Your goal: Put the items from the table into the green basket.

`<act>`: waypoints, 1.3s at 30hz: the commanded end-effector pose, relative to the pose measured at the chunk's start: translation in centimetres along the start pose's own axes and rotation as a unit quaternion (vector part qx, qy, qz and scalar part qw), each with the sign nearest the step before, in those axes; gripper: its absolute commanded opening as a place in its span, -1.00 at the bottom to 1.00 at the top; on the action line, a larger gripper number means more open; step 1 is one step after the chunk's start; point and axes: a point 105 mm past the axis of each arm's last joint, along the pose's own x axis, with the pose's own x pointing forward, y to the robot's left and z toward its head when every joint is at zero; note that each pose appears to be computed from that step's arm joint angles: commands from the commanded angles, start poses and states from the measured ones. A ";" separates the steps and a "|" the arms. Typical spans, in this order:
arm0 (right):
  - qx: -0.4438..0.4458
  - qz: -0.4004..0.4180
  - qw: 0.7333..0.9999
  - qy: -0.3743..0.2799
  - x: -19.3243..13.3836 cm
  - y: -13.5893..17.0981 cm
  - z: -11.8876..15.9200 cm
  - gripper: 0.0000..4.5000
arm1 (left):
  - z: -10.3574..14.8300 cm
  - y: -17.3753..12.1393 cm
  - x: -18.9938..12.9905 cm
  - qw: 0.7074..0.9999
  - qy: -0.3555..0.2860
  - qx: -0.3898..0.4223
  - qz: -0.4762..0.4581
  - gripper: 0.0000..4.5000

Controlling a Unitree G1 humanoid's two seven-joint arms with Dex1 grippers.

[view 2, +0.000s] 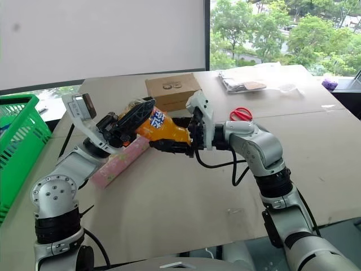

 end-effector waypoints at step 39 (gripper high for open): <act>-0.133 0.021 0.988 -0.075 -5.8 -0.6 6.7 1.00 | 22.5 12.5 -21.5 0.434 0.331 0.581 0.604 0.34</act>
